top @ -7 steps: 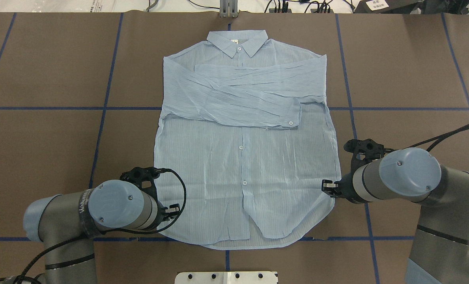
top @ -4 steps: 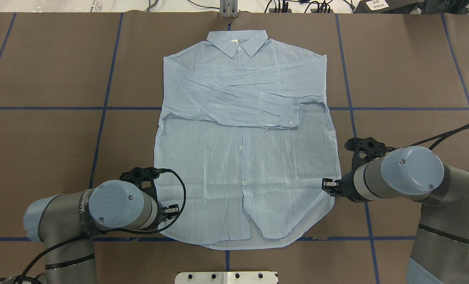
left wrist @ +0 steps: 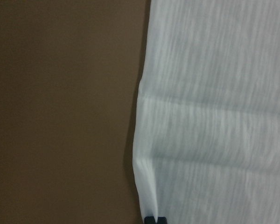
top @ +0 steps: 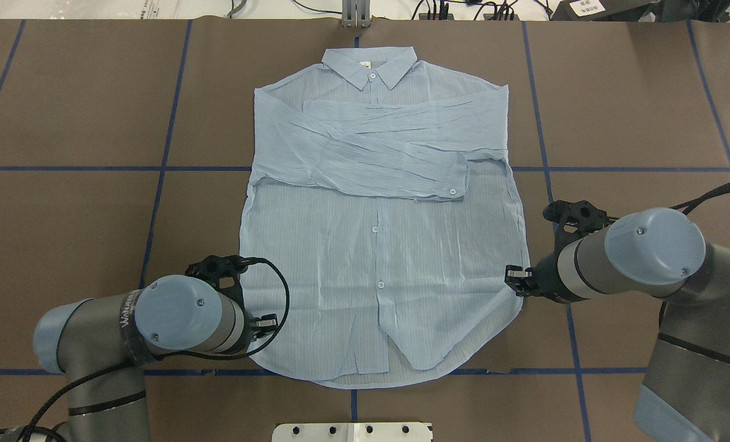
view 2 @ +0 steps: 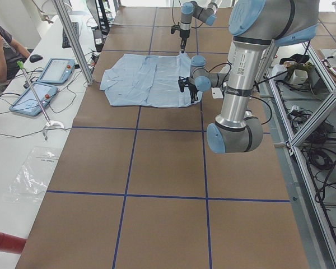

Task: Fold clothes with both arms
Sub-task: 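Close both grippers on the hem corners nearest the robot, then lift the hem with both grippers and fold it up toward the collar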

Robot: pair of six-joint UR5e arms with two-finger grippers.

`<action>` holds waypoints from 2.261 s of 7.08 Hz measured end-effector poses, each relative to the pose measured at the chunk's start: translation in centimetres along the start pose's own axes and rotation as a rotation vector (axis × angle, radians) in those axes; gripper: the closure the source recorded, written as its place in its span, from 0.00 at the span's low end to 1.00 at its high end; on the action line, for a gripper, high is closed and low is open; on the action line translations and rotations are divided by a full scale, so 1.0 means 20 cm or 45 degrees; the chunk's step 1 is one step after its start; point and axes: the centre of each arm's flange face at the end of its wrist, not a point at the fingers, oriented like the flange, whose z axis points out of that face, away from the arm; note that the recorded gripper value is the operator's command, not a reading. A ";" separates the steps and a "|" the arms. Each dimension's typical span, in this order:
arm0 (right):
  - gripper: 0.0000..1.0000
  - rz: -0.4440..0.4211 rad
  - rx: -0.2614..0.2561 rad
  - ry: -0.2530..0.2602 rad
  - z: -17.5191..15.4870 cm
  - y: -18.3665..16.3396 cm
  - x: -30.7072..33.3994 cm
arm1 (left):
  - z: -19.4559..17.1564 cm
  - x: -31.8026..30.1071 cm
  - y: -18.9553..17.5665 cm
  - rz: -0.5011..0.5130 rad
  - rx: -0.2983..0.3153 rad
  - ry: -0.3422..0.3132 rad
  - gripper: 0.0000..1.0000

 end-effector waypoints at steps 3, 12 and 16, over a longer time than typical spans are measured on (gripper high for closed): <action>1.00 0.020 0.002 -0.018 -0.05 -0.08 0.01 | -0.05 -0.02 -0.14 0.030 0.043 -0.001 1.00; 1.00 0.077 -0.027 -0.143 -0.37 -0.20 0.04 | -0.43 -0.01 -0.12 0.090 -0.010 0.109 1.00; 1.00 0.155 -0.051 -0.219 -0.58 -0.37 0.10 | -0.58 -0.07 -0.14 0.084 -0.015 0.154 1.00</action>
